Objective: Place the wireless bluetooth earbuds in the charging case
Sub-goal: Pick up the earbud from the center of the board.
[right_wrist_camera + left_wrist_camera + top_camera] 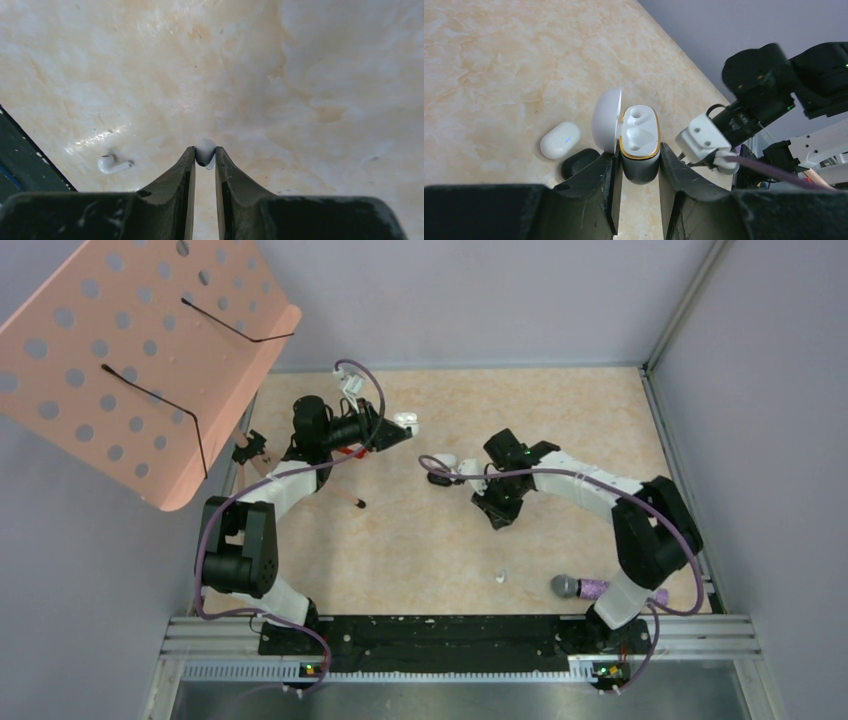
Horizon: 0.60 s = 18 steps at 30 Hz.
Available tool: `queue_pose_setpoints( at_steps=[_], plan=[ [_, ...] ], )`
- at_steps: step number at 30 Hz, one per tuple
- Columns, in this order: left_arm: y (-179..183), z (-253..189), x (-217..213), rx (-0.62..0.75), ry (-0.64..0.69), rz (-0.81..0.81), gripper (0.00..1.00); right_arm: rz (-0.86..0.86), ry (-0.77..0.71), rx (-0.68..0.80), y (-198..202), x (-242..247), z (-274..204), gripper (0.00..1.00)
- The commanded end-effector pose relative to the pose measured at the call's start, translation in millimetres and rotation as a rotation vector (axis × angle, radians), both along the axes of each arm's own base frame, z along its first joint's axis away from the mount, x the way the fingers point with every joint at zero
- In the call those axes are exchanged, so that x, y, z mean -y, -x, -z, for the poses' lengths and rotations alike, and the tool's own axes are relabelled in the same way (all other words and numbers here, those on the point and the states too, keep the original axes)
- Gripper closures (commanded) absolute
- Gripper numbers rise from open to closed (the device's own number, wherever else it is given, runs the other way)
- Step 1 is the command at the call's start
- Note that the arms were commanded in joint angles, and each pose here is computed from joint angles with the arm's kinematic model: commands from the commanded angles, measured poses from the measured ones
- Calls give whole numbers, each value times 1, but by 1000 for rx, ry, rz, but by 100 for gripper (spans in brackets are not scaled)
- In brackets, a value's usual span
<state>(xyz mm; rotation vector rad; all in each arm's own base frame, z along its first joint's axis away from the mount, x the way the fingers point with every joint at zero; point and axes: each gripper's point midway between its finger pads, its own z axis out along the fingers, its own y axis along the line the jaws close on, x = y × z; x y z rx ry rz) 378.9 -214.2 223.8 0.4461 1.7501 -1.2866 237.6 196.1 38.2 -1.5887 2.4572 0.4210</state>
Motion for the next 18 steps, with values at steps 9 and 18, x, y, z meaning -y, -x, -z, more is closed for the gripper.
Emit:
queue_pose_setpoints(
  at_steps=[9, 18],
  plan=[
    [14, -51, 26, 221, 72, 155, 100, 1, -756, 377, -39, -56, -214, 100],
    [42, -74, 57, 384, 53, 297, 100, -64, -1101, 510, -45, -87, -343, 100]
  ],
)
